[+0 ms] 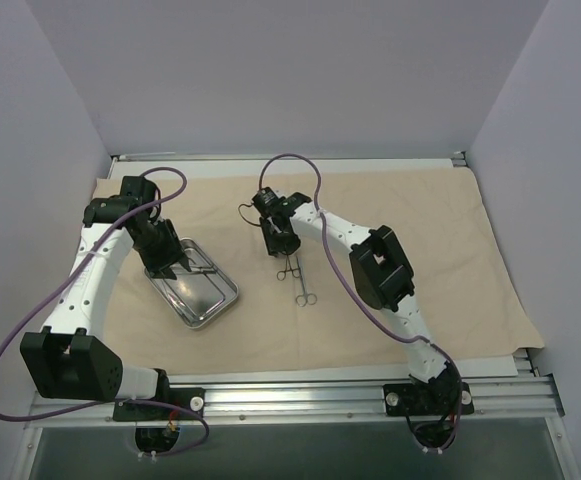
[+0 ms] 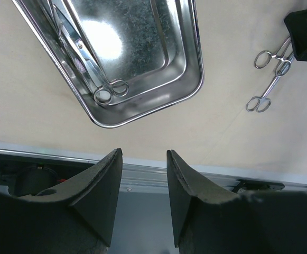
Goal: Open and lay out the surgical kit
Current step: Pick up the medical item from the surgical kit.
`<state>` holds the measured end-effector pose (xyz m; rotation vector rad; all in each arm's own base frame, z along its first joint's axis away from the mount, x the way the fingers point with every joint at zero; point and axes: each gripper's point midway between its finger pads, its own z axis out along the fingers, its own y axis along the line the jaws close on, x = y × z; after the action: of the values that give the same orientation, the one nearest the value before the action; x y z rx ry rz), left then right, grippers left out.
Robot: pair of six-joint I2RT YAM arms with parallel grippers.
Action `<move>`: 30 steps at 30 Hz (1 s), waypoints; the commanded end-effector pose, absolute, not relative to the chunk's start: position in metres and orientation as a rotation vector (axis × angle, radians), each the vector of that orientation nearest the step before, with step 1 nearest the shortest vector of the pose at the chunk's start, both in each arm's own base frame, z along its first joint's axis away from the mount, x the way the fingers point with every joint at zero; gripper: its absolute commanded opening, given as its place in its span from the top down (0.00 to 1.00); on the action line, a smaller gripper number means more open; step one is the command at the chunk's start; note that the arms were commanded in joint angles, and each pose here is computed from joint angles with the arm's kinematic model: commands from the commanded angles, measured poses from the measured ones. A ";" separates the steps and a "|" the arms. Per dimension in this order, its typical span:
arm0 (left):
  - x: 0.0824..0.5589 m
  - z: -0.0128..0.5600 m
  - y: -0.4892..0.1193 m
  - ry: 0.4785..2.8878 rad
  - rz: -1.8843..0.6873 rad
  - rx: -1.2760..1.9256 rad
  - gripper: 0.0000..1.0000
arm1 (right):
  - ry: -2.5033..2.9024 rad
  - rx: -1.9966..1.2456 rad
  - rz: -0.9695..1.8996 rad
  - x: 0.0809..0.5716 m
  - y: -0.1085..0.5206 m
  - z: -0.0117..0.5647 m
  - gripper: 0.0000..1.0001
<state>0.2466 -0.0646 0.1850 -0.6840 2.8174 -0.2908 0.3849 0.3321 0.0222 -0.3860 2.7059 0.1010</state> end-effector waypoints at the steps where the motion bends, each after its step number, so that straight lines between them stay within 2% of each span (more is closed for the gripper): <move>1: 0.251 0.193 -0.064 2.775 -0.316 -0.652 0.52 | 2.618 -0.356 0.077 0.391 0.325 0.070 0.66; 10: 0.251 0.191 -0.065 2.782 -0.323 -0.652 0.52 | 2.640 -0.313 0.062 0.391 0.312 0.063 0.66; 21: 0.251 0.191 -0.064 2.784 -0.312 -0.652 0.52 | 2.715 -0.326 0.072 0.389 0.313 0.024 0.68; 30: 0.252 0.190 -0.063 2.785 -0.311 -0.655 0.52 | 2.806 -0.329 0.075 0.368 0.306 -0.009 0.73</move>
<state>0.2470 -0.0634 0.1848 -0.6752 2.8173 -0.2898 0.3872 0.3201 0.0123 -0.3435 2.7174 0.1173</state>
